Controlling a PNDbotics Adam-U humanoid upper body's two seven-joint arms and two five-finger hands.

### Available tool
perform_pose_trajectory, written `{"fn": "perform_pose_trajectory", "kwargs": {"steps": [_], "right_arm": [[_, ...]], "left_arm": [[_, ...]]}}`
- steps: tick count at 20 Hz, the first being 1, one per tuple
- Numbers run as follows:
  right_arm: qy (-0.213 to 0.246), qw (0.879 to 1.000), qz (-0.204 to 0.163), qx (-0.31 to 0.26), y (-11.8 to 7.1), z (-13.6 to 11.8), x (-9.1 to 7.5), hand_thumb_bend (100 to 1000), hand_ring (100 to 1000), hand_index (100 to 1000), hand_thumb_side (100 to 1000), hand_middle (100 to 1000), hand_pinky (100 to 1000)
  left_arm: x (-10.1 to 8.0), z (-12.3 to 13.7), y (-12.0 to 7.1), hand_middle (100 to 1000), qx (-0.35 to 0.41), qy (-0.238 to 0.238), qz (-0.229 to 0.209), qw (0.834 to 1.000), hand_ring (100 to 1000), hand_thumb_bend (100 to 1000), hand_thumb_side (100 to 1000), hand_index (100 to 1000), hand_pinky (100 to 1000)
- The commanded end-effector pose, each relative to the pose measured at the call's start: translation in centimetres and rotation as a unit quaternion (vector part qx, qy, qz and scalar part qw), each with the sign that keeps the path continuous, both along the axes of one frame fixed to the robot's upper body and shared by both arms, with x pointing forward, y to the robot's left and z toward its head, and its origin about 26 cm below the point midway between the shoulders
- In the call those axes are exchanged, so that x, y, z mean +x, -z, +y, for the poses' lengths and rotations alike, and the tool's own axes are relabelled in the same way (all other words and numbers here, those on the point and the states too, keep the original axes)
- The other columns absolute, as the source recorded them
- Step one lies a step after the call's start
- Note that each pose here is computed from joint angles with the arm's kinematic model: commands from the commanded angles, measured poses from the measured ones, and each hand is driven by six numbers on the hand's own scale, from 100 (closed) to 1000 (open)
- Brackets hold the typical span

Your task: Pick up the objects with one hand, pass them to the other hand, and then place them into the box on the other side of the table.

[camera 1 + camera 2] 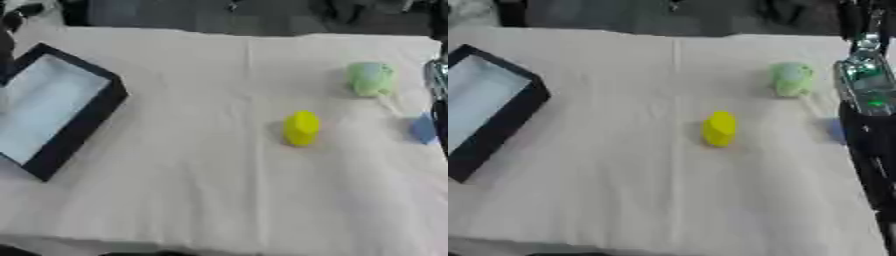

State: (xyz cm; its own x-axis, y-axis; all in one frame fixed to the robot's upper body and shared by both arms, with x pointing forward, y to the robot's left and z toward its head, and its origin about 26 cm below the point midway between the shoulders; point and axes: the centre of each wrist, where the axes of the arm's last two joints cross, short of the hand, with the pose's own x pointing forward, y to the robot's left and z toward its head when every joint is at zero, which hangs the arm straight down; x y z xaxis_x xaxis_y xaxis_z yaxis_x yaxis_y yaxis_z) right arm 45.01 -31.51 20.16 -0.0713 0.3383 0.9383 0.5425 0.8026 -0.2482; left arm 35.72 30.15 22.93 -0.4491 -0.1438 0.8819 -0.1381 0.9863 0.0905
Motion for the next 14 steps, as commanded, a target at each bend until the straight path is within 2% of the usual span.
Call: {"fn": "perform_pose_trajectory", "kwargs": {"steps": [1,8,14], "right_arm": [[0.001,1.0,-0.019,-0.005,-1.6,-1.4,-0.6,100,765,834,846,698,800],[-0.014,1.0,-0.019,0.003,-0.5,-2.4,-1.3,100,763,834,847,694,800],[-0.014,1.0,-0.027,-0.003,-0.1,-2.7,-1.7,100,771,841,839,711,804]], "left_arm": [[0.0,0.8,-0.7,978,0.004,-0.02,-0.019,1.0,1000,100,829,847,809],[0.1,0.4,0.3,977,-0.032,-0.035,-0.045,0.998,1000,112,805,842,809],[0.0,0.4,1.5,990,-0.05,-0.04,-0.046,0.997,1000,115,798,851,811]]}}
